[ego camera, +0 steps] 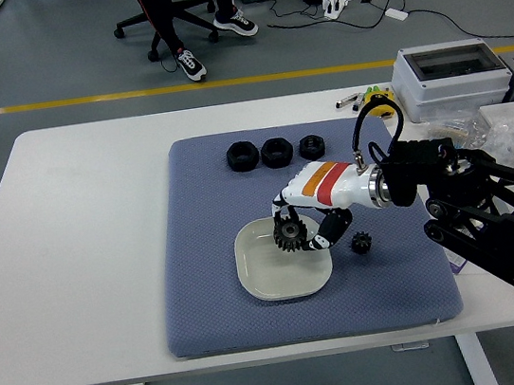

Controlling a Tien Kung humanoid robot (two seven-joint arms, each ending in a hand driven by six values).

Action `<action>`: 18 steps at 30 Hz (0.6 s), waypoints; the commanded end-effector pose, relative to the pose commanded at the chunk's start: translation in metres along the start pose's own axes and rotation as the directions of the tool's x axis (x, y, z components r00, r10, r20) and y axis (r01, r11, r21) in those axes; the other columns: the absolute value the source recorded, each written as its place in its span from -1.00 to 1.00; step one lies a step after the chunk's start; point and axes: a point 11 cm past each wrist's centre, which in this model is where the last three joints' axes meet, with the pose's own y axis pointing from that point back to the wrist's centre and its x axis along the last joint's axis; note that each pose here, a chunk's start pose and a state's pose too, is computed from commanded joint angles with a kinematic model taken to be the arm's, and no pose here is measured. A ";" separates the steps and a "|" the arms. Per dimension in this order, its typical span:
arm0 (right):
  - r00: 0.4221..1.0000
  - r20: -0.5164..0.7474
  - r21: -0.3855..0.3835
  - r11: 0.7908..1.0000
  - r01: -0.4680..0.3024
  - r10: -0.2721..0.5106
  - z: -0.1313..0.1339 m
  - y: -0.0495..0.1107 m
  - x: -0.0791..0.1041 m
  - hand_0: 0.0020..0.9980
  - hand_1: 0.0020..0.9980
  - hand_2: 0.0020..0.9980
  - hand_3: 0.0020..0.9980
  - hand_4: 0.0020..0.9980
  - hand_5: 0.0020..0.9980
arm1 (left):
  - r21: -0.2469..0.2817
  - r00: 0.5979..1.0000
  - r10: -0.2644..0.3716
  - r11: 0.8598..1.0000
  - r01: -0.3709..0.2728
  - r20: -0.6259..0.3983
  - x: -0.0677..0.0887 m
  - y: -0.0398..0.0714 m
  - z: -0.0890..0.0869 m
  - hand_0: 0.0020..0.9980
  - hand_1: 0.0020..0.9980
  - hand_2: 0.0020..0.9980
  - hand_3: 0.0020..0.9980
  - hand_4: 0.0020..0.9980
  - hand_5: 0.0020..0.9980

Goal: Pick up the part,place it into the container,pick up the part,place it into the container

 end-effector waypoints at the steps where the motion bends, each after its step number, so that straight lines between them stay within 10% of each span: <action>1: 1.000 -0.007 0.003 1.000 0.006 -0.006 -0.002 -0.001 -0.001 -0.84 -0.65 -0.27 0.05 0.56 -0.39 | 0.001 1.000 0.000 1.000 0.000 0.001 0.000 0.000 0.000 0.41 0.33 0.28 0.11 0.26 0.13; 3: 1.000 -0.022 0.011 1.000 0.016 -0.015 -0.006 -0.003 -0.002 -0.84 -0.65 -0.27 0.05 0.56 -0.39 | 0.002 1.000 0.000 1.000 0.000 0.005 0.000 0.000 -0.001 0.41 0.33 0.28 0.11 0.26 0.13; 4: 1.000 -0.026 0.014 1.000 0.017 -0.017 -0.007 -0.004 -0.002 -0.78 -0.61 -0.18 0.55 1.00 -0.15 | 0.002 1.000 -0.001 1.000 0.001 0.005 0.000 0.000 -0.001 0.41 0.33 0.28 0.11 0.26 0.14; 18: 0.999 -0.046 0.027 1.000 0.015 -0.014 -0.011 -0.008 -0.004 -0.71 -0.52 0.14 0.89 1.00 0.07 | 0.006 1.000 -0.002 1.000 0.002 0.011 0.000 0.000 -0.002 0.41 0.33 0.28 0.11 0.26 0.14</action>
